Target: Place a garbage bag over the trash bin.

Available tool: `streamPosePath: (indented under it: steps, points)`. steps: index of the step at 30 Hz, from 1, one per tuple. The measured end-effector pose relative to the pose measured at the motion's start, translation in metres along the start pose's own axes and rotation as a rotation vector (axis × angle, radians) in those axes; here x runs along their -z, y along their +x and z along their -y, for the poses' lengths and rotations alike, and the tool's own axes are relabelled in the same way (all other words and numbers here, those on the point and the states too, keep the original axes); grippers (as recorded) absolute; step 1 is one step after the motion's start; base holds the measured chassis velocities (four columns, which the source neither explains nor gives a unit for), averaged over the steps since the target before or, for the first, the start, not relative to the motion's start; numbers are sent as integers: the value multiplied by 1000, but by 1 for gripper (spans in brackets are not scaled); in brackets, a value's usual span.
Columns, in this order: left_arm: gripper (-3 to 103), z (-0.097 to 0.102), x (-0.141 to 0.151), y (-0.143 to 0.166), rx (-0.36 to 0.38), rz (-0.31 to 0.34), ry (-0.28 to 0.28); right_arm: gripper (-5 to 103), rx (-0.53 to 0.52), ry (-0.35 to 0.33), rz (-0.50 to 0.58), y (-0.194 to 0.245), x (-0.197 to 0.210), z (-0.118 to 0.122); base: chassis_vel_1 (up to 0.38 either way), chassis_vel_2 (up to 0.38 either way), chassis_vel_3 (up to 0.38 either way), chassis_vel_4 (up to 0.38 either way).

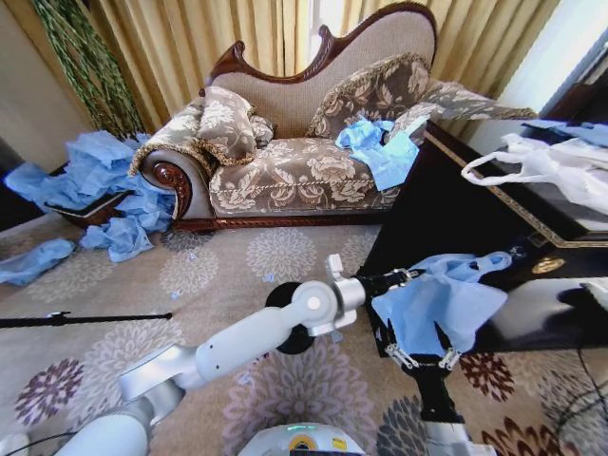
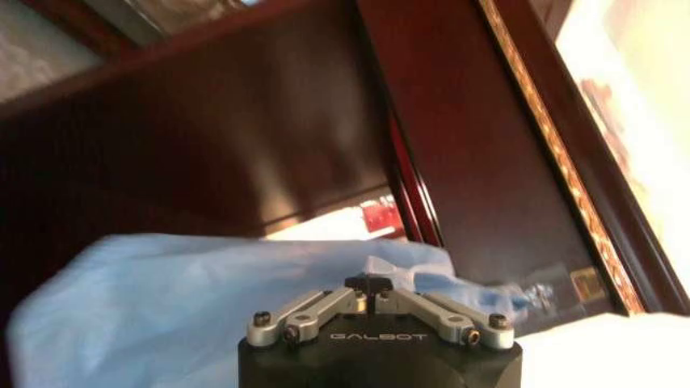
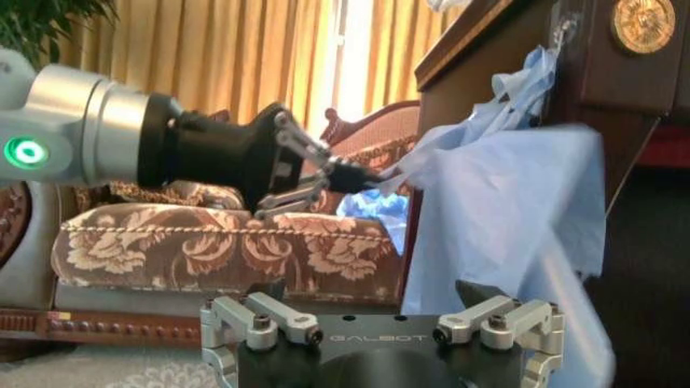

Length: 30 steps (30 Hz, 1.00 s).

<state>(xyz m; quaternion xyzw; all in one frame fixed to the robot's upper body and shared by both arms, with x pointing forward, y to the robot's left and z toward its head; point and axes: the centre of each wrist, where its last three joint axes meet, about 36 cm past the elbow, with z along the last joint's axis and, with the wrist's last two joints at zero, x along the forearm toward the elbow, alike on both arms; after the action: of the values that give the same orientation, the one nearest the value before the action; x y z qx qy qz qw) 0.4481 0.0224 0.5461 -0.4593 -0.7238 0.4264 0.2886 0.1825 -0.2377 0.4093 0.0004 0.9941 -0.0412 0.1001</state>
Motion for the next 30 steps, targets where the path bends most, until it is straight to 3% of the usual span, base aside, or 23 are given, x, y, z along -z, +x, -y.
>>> streamPosePath:
  steps: [16, 25, 27, 30]
  points:
    - [0, -26, 20, 50, 105, 136, 55, 100, 72, -48, 128, 1, 6, -1, 0, 0, 0, 0]
    - [0, -41, 35, 100, 171, 268, 82, 100, 82, -81, 171, -3, 18, 4, 0, 0, 0, 0]
    - [0, -43, 35, 111, 184, 285, 87, 100, 75, -109, 170, -5, 23, 6, 0, 0, 0, 0]
    - [0, -44, 29, 139, 210, 311, 97, 100, 40, -206, 155, -12, 38, 6, 0, 0, 0, 0]
